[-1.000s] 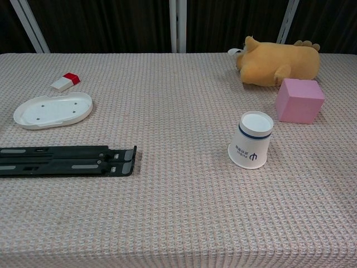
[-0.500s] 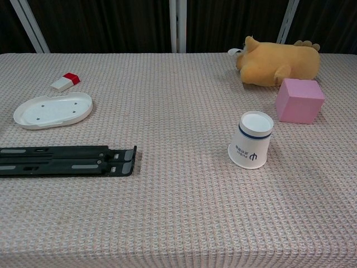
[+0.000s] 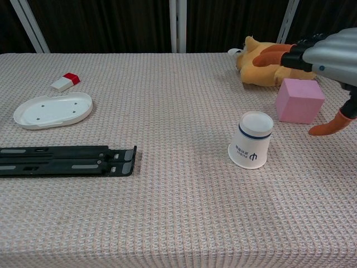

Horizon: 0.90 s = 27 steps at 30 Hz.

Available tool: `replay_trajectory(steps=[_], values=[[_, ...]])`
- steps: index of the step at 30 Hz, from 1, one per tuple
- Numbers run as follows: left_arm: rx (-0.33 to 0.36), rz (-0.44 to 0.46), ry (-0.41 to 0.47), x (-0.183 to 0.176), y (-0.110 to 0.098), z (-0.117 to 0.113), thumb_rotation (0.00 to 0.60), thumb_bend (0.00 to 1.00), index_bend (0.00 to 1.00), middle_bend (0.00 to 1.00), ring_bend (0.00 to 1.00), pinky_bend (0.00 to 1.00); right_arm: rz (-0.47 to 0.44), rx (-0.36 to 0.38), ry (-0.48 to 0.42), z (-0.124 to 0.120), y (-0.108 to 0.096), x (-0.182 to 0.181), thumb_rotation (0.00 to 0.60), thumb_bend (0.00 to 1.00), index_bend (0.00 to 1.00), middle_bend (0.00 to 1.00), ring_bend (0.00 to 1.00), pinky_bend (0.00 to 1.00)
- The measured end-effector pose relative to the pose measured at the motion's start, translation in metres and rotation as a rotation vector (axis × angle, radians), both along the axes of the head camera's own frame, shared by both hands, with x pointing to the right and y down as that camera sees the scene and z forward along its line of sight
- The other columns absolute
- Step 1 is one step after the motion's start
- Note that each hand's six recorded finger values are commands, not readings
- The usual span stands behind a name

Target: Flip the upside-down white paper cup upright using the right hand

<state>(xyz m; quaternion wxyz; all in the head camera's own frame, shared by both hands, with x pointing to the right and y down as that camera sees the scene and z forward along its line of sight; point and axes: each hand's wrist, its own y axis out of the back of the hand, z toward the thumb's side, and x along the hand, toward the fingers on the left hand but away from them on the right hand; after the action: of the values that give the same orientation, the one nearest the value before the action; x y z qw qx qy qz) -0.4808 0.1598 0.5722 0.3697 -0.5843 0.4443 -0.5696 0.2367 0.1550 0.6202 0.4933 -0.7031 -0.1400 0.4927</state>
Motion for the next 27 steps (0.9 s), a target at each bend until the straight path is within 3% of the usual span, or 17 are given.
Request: replay_trajectory(steps=[6, 13, 21, 27], values=[[0.000, -0.003, 0.010, -0.001, 0.000, -0.001, 0.600, 0.15, 0.03, 0.00, 0.00, 0.00, -0.032, -0.045, 0.027, 0.027, 0.000, -0.028, 0.600, 0.04, 0.00, 0.04, 0.00, 0.00], [-0.008, -0.009, 0.015, -0.003, 0.000, 0.000, 0.600, 0.15, 0.03, 0.00, 0.00, 0.00, -0.074, -0.042, 0.032, 0.044, 0.001, -0.048, 0.600, 0.05, 0.00, 0.12, 0.00, 0.00], [-0.008, -0.025, 0.029, -0.007, 0.000, -0.002, 0.600, 0.14, 0.03, 0.00, 0.00, 0.00, -0.098, -0.039, 0.039, 0.052, 0.004, -0.055, 0.600, 0.08, 0.00, 0.31, 0.00, 0.00], [-0.010, -0.025, 0.035, -0.007, 0.000, -0.003, 0.600, 0.14, 0.03, 0.00, 0.00, 0.00, -0.118, -0.034, 0.039, 0.055, 0.006, -0.058, 0.600, 0.14, 0.00, 0.37, 0.00, 0.00]])
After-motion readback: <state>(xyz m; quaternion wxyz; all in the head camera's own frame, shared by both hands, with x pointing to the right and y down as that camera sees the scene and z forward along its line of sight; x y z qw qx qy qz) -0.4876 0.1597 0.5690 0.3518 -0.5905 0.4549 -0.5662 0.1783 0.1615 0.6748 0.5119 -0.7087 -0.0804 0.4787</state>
